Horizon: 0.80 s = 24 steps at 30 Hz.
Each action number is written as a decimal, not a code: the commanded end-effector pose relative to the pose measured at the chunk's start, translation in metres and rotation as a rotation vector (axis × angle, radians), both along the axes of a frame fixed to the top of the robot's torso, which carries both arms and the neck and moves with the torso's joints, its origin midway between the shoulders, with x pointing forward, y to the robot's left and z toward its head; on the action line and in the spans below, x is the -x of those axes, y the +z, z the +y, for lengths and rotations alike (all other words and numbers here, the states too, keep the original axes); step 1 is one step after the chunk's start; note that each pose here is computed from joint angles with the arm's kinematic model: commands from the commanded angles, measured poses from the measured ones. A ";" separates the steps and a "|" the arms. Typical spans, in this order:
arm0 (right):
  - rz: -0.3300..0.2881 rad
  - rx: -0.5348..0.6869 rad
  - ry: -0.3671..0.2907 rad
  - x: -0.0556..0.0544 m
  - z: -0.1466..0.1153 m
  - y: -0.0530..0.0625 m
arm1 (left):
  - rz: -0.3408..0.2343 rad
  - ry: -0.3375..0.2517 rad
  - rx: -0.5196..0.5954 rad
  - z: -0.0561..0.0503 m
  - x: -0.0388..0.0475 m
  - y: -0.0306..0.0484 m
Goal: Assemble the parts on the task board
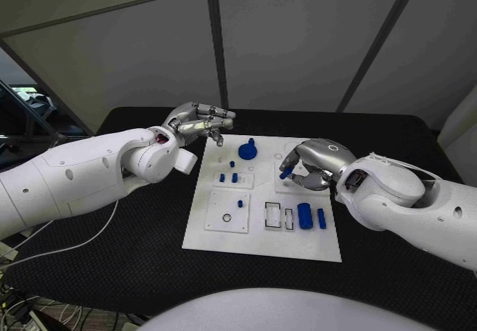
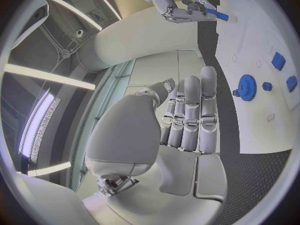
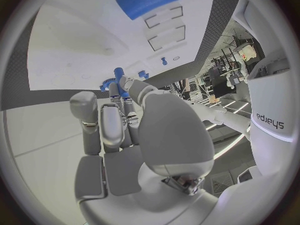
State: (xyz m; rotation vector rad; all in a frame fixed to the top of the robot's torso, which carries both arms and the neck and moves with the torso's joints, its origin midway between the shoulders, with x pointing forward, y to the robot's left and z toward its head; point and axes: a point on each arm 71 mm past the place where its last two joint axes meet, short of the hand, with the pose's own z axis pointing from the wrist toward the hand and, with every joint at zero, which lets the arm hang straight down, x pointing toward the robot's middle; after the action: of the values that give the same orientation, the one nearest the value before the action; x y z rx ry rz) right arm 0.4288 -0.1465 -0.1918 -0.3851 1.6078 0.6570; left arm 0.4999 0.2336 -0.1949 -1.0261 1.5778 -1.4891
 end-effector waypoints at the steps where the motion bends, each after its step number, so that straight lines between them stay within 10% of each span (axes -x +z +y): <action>1: -0.077 -0.126 0.037 0.008 0.008 0.015 | -0.012 -0.014 0.015 -0.002 -0.0005 0.0018; 15: 0.018 -0.216 0.201 0.025 0.069 0.011 | -0.014 -0.016 0.019 -0.006 -0.0029 0.0008; 24: 0.106 -0.186 0.290 0.041 0.101 -0.018 | -0.014 -0.024 0.023 -0.012 -0.0046 0.0001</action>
State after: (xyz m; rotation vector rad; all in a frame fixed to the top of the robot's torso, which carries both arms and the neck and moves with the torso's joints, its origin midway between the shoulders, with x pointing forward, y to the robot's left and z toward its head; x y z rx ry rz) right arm 0.3892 -0.0489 -0.2078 -0.4301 1.5712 1.0224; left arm 0.5043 0.2235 -0.1970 -1.0215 1.5811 -1.5051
